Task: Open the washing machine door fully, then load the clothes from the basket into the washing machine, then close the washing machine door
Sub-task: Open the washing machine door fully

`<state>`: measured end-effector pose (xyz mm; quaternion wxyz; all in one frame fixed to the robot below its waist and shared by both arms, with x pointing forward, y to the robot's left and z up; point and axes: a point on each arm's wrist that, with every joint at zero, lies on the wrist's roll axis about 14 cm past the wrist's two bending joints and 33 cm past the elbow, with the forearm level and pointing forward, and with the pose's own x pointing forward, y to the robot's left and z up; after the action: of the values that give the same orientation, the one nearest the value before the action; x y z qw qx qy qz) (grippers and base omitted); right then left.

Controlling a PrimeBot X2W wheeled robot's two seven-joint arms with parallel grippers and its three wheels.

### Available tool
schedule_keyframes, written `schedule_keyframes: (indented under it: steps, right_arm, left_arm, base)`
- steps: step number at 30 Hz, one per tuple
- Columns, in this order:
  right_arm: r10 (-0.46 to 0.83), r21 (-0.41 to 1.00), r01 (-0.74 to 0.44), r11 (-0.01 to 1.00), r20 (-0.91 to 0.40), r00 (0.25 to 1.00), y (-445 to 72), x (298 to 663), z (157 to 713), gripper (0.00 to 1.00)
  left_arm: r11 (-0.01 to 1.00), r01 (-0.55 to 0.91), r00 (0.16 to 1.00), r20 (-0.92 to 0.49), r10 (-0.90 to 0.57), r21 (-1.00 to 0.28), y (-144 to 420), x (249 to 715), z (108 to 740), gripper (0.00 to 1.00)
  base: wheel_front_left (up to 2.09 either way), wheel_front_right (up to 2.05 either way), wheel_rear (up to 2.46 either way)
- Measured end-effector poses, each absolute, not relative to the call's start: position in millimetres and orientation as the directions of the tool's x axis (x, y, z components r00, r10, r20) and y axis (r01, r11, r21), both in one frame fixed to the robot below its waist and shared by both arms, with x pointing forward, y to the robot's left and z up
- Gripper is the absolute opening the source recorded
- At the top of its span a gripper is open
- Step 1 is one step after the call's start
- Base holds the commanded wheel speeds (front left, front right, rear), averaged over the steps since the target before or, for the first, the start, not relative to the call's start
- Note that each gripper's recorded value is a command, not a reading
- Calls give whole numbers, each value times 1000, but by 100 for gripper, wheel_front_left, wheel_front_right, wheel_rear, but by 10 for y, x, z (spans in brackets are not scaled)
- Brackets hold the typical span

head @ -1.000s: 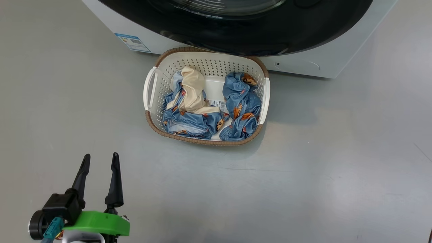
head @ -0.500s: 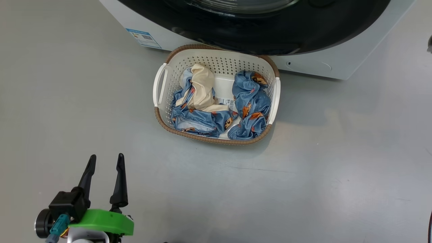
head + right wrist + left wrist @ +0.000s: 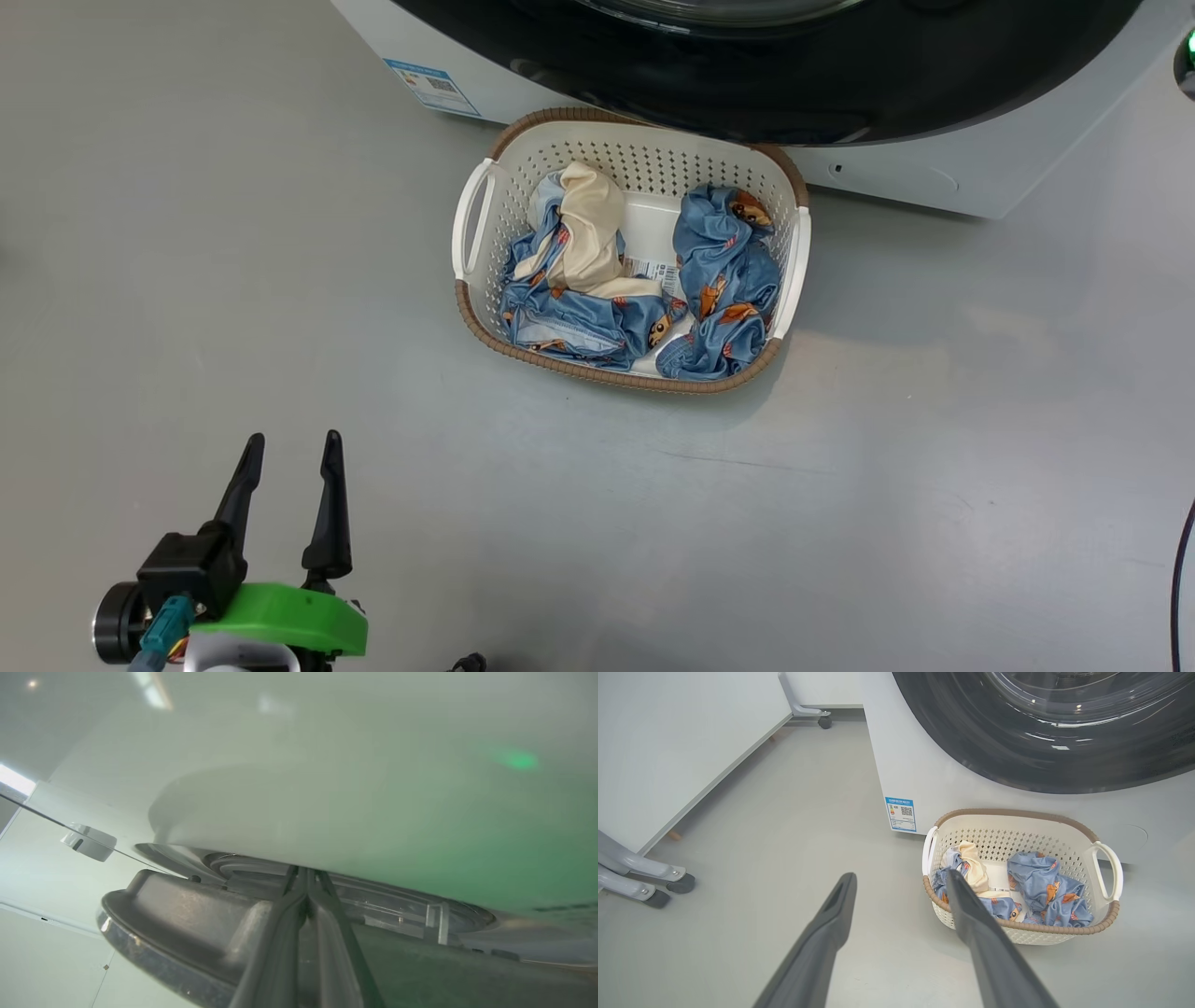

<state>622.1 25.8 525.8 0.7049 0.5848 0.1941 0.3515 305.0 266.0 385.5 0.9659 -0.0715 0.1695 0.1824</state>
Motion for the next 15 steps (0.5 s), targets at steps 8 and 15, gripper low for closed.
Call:
schedule_keyframes:
  steps: [8, 15]
  right_arm:
    - [741, 962, -267, 54, 140, 657, 305, 6252, 5274, 0]
    - [764, 969, -241, 60, 110, 635, 295, 6230, 5181, 0]
  left_arm:
    - [921, -384, 868, -365, 337, -62, 2691, 3025, 3823, 100]
    - [923, -380, 867, -370, 334, -56, 2691, 3039, 3802, 100]
  base:
    - [0, 0, 0]
    - [0, 0, 0]
